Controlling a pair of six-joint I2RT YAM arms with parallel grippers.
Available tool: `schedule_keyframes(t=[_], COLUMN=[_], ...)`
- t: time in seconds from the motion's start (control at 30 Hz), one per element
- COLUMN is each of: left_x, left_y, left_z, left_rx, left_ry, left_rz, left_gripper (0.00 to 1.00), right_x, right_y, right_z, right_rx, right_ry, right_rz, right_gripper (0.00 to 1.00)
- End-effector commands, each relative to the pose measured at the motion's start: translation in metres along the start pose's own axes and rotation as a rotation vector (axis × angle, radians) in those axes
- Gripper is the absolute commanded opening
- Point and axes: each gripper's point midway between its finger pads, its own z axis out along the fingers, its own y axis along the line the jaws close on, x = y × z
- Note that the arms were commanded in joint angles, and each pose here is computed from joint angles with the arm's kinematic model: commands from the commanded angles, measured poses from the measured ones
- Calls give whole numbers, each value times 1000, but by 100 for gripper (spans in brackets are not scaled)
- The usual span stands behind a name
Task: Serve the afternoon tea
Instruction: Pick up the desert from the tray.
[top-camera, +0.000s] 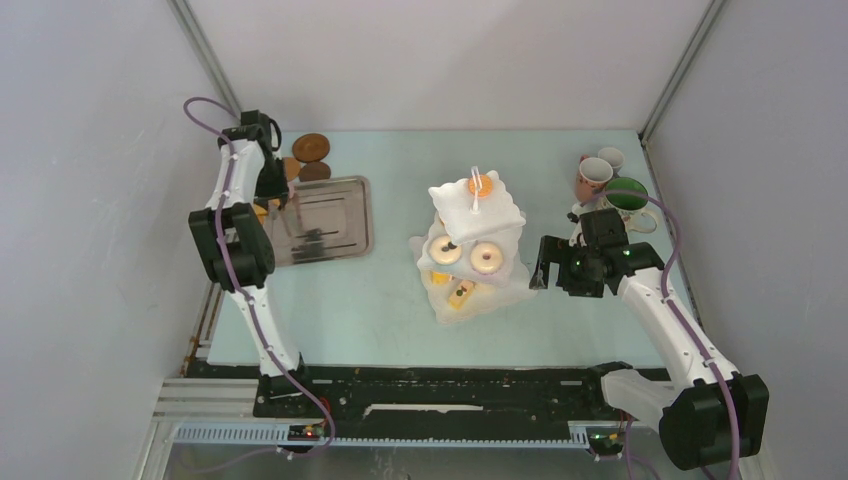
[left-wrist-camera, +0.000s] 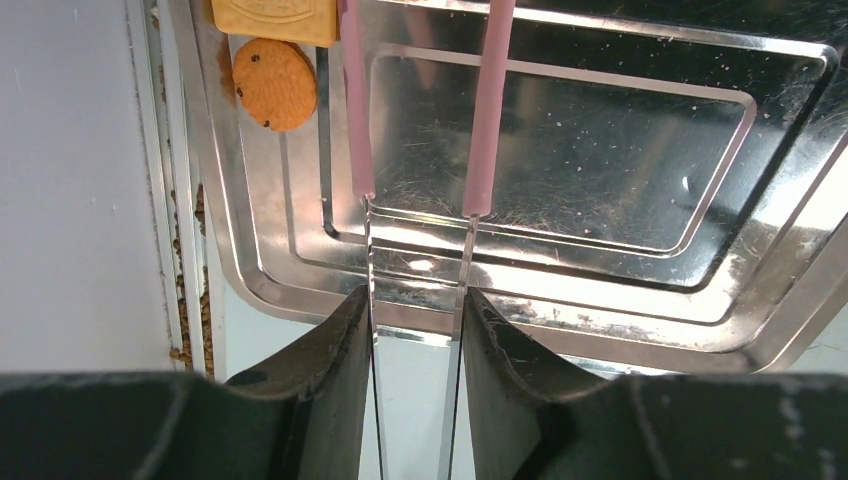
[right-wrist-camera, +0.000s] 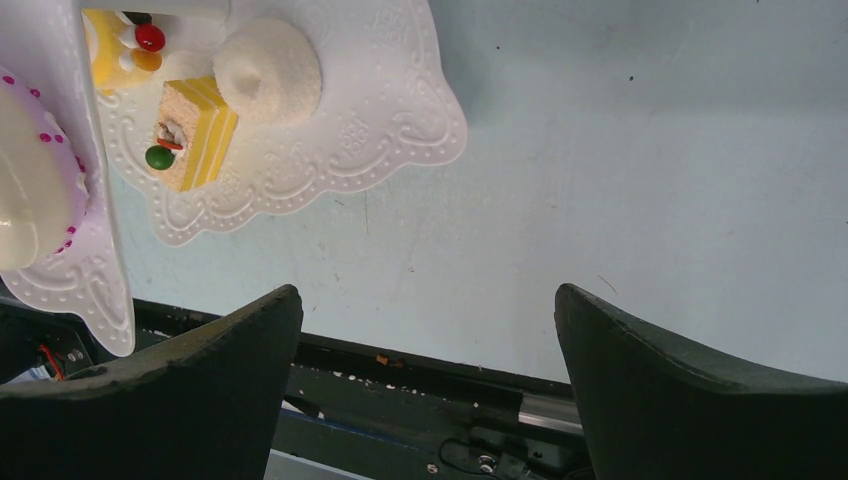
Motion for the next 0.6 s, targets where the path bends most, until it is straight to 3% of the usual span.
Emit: schedule_keyframes(t=[0.0,0.57], left_x=[-5,22], left_y=[-2,4], left_z=[-6,-10], left_rx=[27,-5], left_ry=[-23,15], left_rz=[-9,-19], left_gripper=[38,39], right_x=[0,-1], right_y=[-2,-1], right_z=[2,1], right_rx=[8,1], right_ry=[-3,-6], right_rz=[1,-1], right_gripper=[100,100])
